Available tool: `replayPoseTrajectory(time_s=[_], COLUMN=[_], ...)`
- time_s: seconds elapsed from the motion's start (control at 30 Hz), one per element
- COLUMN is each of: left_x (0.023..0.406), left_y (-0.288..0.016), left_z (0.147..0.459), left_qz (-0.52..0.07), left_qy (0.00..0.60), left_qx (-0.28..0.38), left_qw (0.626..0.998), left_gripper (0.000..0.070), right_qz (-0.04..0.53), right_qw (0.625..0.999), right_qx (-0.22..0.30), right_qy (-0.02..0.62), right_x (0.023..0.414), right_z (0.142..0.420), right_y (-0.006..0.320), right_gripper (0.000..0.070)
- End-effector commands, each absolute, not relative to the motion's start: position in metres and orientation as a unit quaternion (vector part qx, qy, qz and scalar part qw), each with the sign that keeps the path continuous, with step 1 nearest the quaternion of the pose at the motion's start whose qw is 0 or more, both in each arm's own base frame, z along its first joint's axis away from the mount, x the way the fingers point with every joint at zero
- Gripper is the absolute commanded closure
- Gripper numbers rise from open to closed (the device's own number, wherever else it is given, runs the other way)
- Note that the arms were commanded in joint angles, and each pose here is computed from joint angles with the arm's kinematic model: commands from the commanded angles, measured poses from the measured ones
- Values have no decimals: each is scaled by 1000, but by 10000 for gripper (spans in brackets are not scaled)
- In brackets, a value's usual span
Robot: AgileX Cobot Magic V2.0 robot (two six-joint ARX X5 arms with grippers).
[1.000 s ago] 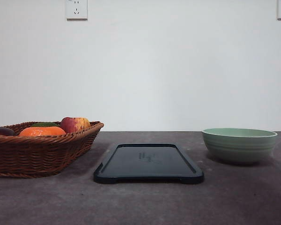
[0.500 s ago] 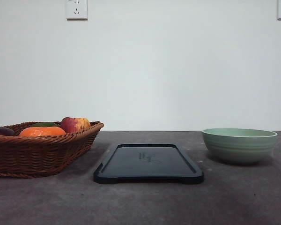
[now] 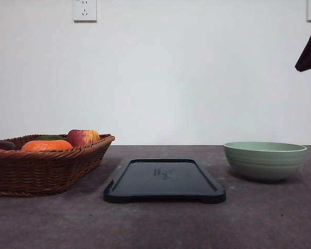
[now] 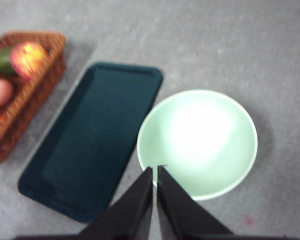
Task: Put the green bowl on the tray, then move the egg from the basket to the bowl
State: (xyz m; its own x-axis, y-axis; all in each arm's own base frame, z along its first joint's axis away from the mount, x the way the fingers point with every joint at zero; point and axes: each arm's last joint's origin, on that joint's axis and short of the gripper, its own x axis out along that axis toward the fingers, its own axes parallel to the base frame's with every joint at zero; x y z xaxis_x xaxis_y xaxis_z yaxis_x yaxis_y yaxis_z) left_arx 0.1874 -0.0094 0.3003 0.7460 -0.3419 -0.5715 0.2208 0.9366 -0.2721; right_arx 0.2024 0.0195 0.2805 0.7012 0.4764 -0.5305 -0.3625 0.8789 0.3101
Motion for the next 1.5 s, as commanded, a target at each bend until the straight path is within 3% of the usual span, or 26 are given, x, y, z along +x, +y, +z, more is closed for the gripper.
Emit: replayPoseTrajectory(time_s=[0.0,0.07,0.1,0.2,0.23,0.5,1.0,1.23,1.47], left_x=[189,190,190,191,191,191,190,190,190], left_y=[-10,-10,-10,-10,-10,-10,-10,-10,-10], left_z=[309,310,310,312,312,312,311,311,311], left_qz=[-165,-166,-166,-167,-167,-166,-165,-165,-165], left_qy=[306,302,298,291,291,291,296,296,296], left_qx=[-73,-71,-69,-68,-68,-70,-74,-75,-74], left_qw=[935,936,937,940,940,940,938,938,938], left_gripper=[700,672,621,319,302,313,313,314,314], right_qz=[236,236,236,234,234,222,137,114,114], right_qw=[922,922,922,921,920,911,844,814,791], right_qx=[73,72,72,75,75,99,90,66,64], right_qy=[299,298,299,304,306,334,511,566,598], right_x=[205,205,205,204,204,205,272,315,352], right_z=[286,286,286,286,285,290,320,305,268], right_y=[19,19,19,19,19,19,17,17,17], right_gripper=[694,665,615,356,346,342,342,343,374])
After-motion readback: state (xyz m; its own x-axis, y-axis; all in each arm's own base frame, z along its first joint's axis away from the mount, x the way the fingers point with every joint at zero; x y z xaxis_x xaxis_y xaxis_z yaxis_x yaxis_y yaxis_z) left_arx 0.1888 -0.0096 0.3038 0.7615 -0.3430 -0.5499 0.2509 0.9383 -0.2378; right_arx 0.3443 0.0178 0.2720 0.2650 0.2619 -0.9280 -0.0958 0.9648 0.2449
